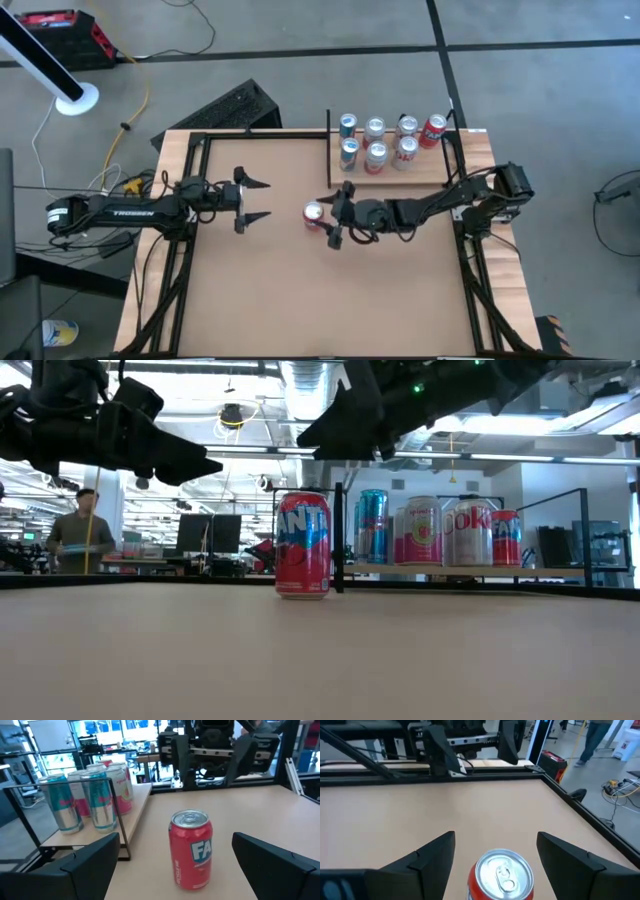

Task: Place canned beverage on shelf
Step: Put the orange soda can on the shelf aligned with the orange soda can

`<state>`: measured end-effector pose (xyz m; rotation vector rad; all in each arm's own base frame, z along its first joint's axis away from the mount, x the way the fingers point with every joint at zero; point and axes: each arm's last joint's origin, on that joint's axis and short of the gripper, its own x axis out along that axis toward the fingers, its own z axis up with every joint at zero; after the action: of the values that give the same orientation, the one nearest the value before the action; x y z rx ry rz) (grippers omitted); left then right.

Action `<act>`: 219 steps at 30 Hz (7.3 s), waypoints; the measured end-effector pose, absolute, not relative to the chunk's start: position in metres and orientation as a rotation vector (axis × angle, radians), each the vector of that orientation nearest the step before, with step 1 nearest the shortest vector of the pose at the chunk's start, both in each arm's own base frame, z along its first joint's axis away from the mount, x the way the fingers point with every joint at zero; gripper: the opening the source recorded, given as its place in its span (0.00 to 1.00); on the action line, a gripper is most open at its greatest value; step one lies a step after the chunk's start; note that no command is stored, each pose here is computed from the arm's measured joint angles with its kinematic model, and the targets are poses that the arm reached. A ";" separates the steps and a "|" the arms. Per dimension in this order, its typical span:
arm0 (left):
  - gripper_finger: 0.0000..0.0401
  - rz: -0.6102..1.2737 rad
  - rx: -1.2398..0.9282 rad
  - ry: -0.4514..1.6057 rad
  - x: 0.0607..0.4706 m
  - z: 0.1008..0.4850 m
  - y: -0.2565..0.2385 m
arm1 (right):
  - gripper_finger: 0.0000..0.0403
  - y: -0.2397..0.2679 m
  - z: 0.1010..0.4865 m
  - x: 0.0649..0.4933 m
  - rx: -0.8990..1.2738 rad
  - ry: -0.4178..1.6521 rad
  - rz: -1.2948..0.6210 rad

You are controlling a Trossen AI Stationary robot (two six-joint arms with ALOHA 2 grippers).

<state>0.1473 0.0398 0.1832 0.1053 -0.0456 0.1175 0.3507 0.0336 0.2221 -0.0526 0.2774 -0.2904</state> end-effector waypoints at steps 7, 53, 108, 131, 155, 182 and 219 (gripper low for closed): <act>0.92 0.094 0.095 -0.052 0.147 0.184 0.039 | 0.76 0.033 0.225 0.351 -0.046 0.254 -0.292; 0.92 0.047 0.037 -0.001 0.148 0.178 0.038 | 0.98 0.038 0.194 0.374 0.044 0.228 -0.546; 0.92 0.041 0.037 0.010 0.148 0.177 0.038 | 0.05 0.051 0.257 0.279 0.061 0.456 -0.479; 0.92 0.054 -0.184 0.059 0.176 0.160 0.047 | 0.05 0.018 0.173 0.272 0.300 0.762 -0.851; 0.00 -0.108 -0.088 0.300 0.308 0.102 0.061 | 0.04 -0.030 0.129 0.238 0.187 0.534 -0.837; 0.00 -0.003 -0.051 0.425 0.345 0.111 0.072 | 0.04 -0.049 0.129 0.245 0.156 0.563 -0.650; 0.00 -0.030 -0.093 0.568 0.334 0.118 0.069 | 0.04 0.004 0.211 0.308 -0.103 0.527 -0.363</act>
<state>0.3341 0.0691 0.1184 -0.0934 0.5678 -0.0298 0.3084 0.0040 0.2112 -0.1027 0.5270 -0.3635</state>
